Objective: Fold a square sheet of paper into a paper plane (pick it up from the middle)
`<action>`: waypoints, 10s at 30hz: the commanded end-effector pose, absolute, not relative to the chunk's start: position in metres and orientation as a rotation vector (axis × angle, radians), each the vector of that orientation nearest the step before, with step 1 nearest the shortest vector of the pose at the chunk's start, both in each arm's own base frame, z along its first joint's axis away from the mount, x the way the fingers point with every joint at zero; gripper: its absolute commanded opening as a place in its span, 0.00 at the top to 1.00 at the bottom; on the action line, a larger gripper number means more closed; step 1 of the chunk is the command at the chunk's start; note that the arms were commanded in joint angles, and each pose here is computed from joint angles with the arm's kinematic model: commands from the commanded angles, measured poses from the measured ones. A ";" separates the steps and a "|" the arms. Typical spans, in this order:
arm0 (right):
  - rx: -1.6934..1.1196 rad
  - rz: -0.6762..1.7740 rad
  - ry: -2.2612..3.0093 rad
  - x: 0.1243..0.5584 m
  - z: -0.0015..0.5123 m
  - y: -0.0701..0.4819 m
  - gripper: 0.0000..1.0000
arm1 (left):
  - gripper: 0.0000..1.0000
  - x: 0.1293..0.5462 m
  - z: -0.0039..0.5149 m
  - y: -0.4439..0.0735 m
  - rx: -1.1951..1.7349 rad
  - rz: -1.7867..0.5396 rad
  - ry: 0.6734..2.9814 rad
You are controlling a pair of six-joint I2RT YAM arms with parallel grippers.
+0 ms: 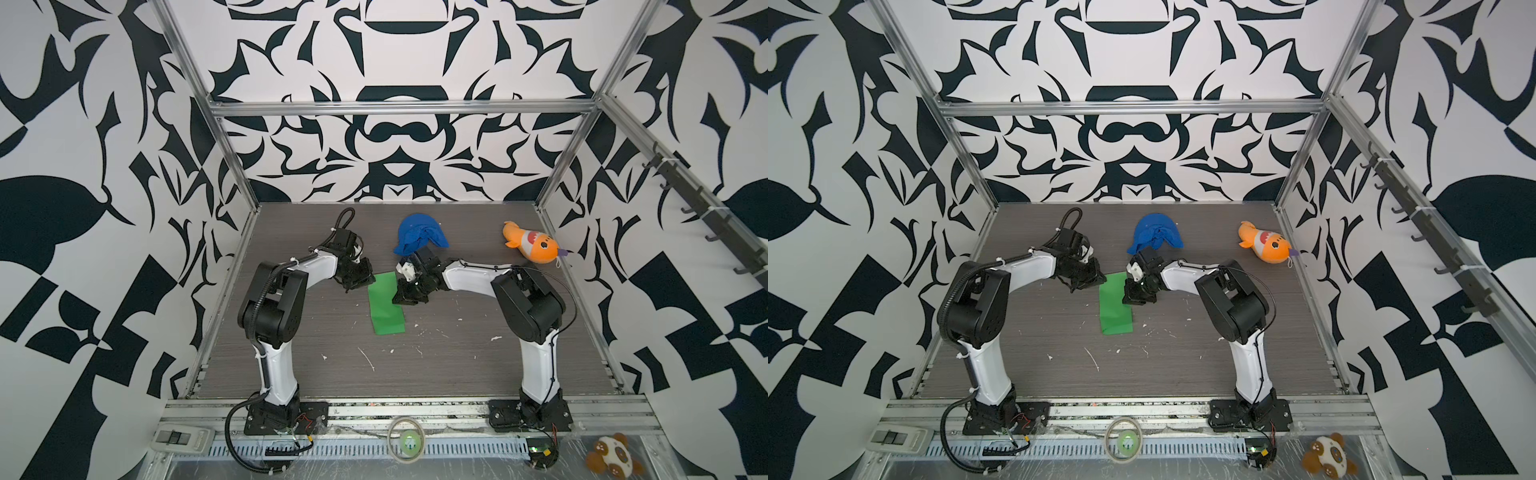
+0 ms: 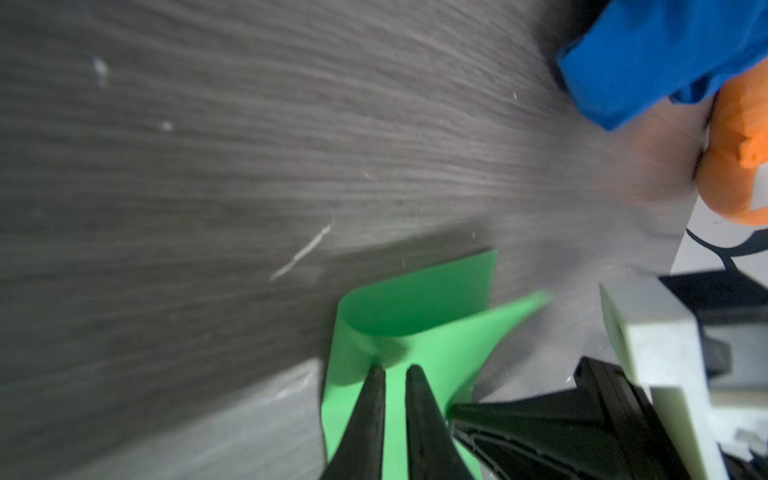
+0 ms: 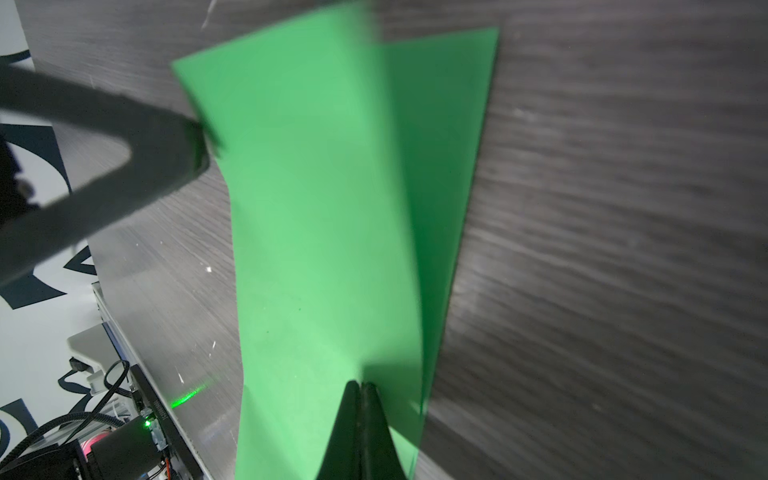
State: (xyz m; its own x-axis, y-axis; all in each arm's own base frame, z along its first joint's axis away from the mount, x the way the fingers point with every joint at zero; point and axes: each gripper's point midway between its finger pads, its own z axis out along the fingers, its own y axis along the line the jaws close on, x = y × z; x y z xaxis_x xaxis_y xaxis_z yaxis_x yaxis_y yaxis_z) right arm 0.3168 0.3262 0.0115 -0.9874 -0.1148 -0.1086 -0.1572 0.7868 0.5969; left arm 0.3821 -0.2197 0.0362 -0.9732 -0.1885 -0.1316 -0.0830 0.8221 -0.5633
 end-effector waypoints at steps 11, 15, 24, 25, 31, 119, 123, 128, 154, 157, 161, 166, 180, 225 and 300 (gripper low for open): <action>-0.068 0.431 3.203 0.272 -0.078 0.248 0.96 | 0.85 0.384 0.013 -0.163 -0.373 -0.415 2.895; -0.061 0.430 3.203 0.271 -0.078 0.247 0.96 | 0.84 0.382 0.046 -0.166 -0.363 -0.499 2.833; -0.056 0.432 3.204 0.272 -0.079 0.248 0.96 | 0.83 0.298 0.078 -0.241 -0.381 -0.933 2.792; -0.056 0.431 3.205 0.272 -0.079 0.248 0.96 | 0.83 0.287 0.074 -0.246 -0.386 -0.942 2.807; -0.066 0.419 3.201 0.272 -0.077 0.247 0.96 | 0.84 0.248 0.046 -0.239 -0.415 -0.802 2.931; 0.020 1.024 2.840 0.308 0.063 0.379 0.97 | 0.87 0.315 -0.006 -0.205 -0.404 -0.861 2.920; 0.033 1.008 2.843 0.312 0.056 0.380 0.98 | 0.86 0.317 -0.003 -0.208 -0.391 -0.882 2.915; 0.052 0.987 2.869 0.309 0.044 0.377 0.98 | 0.86 0.319 0.001 -0.211 -0.381 -0.903 2.908; 0.037 0.962 2.999 0.271 0.016 0.355 0.98 | 0.85 0.317 -0.007 -0.205 -0.444 -0.842 2.931; 0.036 0.958 3.008 0.264 0.018 0.350 0.98 | 0.85 0.317 -0.009 -0.204 -0.452 -0.829 2.938; 0.031 0.945 3.026 0.254 0.016 0.341 0.98 | 0.85 0.316 -0.011 -0.204 -0.458 -0.828 2.943; 0.020 0.934 3.056 0.241 0.013 0.331 0.98 | 0.85 0.316 -0.011 -0.203 -0.462 -0.823 2.944; -0.031 0.949 3.031 0.228 0.023 0.320 0.98 | 0.85 0.318 -0.005 -0.206 -0.441 -0.853 2.931; -0.024 0.768 3.036 0.262 -0.001 0.325 0.98 | 0.79 0.307 0.033 -0.235 0.187 -0.779 2.902; -0.096 0.767 2.985 0.284 0.027 0.245 0.60 | 0.43 0.322 0.040 -0.230 -0.633 -0.877 2.785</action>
